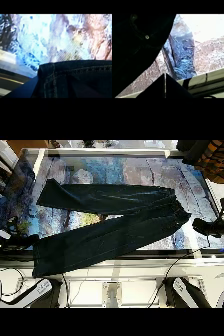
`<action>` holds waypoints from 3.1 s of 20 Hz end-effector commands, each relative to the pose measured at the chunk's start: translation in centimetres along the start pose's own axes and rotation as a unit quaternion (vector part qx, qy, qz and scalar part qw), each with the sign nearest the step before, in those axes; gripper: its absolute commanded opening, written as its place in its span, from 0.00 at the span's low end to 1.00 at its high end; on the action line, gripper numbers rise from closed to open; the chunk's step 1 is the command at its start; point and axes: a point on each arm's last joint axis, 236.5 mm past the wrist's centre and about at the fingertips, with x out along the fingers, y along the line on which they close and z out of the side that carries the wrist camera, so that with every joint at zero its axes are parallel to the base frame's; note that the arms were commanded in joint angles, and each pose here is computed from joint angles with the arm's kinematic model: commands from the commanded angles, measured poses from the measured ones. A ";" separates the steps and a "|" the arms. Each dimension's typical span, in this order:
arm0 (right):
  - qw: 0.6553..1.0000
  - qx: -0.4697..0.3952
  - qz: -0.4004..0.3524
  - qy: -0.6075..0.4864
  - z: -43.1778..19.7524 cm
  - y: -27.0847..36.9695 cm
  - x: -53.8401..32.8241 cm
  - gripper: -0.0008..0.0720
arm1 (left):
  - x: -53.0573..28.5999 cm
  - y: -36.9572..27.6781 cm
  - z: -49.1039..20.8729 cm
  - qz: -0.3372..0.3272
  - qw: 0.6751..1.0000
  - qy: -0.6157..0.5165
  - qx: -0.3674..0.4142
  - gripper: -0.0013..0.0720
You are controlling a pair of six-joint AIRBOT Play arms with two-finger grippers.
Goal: Fold the clothes and pants, and hang the long-sleeved shirts on hangers.
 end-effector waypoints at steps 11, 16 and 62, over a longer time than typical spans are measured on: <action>1.000 -0.008 0.003 -0.005 0.2 0.2 0.0 0.05 | -10.4 1.8 14.9 0.028 0.980 -0.196 -0.010 0.04; 1.000 -0.007 -0.003 -0.026 1.3 -0.1 0.1 0.06 | -18.4 1.0 21.9 0.031 0.949 -0.314 0.001 0.06; 0.998 0.016 0.036 0.053 -2.7 5.0 11.9 0.03 | -0.8 7.9 6.5 0.038 0.997 -0.015 -0.073 0.68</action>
